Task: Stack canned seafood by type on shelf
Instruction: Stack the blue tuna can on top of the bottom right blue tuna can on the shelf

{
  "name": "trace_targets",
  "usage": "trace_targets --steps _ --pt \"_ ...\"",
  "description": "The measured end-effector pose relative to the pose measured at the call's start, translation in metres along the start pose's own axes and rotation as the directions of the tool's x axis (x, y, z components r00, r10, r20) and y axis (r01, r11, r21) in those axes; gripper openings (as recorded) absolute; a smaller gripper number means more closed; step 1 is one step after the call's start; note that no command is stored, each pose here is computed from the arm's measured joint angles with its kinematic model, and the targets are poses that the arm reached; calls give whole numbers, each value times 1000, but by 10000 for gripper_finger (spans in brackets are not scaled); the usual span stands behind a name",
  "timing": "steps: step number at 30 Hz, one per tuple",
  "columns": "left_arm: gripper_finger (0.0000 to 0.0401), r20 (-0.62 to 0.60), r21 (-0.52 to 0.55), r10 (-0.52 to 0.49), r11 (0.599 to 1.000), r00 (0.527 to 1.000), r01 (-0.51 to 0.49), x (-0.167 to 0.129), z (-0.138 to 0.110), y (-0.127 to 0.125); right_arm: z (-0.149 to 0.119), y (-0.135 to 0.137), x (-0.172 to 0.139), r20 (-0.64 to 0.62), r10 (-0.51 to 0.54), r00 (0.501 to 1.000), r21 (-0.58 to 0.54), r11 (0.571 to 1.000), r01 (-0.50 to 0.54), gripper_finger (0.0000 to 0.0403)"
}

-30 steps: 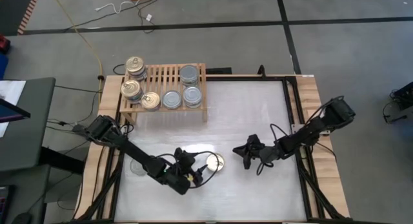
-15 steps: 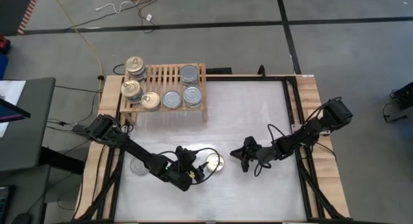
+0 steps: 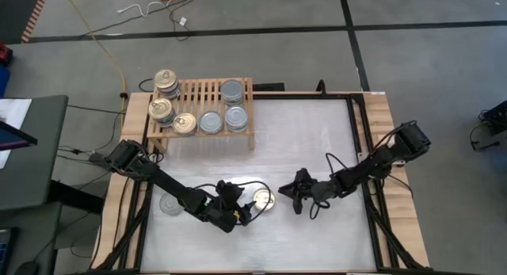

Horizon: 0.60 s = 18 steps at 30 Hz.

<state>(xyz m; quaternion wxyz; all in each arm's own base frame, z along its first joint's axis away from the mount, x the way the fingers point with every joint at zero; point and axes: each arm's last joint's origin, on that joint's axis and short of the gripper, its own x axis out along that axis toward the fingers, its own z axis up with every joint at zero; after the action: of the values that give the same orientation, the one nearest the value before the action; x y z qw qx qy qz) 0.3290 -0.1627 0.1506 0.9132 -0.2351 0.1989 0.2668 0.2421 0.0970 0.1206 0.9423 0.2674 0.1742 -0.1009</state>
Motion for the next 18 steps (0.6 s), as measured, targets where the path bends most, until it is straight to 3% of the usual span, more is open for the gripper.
trace_targets --steps 4,8,12,18 --pt "320 -6 12 10 1000 1000 -9 0 -1 1 -1 -1 10 -10 -34 999 -5 999 34 112" --pt "320 -6 13 10 1000 1000 -10 0 -1 1 0 1 19 -6 -44 999 -1 999 44 173" --pt "320 -6 13 10 1000 1000 -10 0 -1 1 1 6 22 -36 1 999 6 1000 -1 226" --pt "320 -6 -16 11 1000 1000 -11 0 -1 1 8 10 19 -29 42 999 52 998 -40 241"
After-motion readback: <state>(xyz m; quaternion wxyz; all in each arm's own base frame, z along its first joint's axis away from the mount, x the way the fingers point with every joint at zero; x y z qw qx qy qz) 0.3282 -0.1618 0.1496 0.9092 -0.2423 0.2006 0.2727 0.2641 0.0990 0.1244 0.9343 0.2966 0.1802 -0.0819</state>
